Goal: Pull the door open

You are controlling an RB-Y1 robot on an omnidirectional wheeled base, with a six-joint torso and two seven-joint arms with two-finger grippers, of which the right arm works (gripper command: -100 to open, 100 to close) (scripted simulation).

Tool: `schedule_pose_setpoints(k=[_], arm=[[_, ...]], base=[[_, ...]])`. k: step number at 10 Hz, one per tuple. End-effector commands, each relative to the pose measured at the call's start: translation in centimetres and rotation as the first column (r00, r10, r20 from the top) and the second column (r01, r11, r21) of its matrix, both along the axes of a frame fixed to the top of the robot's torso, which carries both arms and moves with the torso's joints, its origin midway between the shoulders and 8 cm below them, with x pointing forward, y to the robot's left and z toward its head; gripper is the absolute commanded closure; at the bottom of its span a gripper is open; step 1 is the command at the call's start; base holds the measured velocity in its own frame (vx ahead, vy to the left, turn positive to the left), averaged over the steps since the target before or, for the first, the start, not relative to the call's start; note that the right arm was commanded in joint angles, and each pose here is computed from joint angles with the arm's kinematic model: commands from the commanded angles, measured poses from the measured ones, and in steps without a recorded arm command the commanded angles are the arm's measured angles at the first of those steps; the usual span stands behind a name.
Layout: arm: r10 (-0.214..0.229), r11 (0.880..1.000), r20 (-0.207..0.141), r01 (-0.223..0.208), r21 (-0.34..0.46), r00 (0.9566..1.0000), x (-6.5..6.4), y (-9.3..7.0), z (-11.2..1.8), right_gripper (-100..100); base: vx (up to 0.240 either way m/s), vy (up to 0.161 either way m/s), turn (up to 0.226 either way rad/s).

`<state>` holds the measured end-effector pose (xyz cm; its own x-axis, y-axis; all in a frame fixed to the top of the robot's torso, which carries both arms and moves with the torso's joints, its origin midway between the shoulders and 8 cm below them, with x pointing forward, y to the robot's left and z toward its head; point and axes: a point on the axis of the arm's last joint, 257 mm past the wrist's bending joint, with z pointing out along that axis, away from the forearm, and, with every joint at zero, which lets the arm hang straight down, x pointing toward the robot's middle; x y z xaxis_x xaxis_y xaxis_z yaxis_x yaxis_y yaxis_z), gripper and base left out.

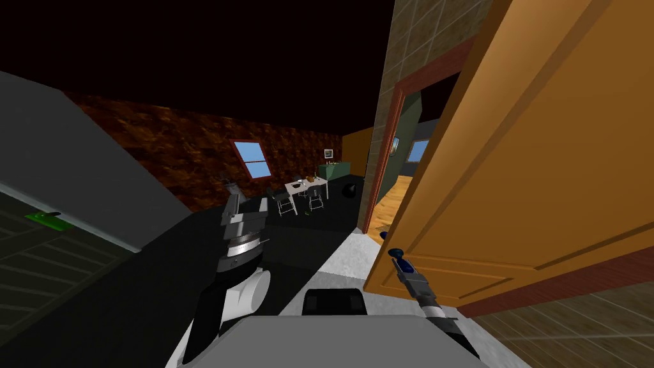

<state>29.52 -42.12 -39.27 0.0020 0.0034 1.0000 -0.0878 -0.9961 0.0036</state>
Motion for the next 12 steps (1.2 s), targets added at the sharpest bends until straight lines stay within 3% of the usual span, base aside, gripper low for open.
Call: schedule_pose_setpoints(k=[1, 12], arm=[[0.014, 1.0, 0.001, -0.014, 0.003, 0.9999, -0.5, 0.1, 0.0, 100], [0.084, 0.996, 0.0, -0.084, 0.004, 0.9964, -2.2, 0.3, 0.0, 100]], base=[[-0.207, -0.05, 0.126], [-0.193, -0.041, 0.12]])
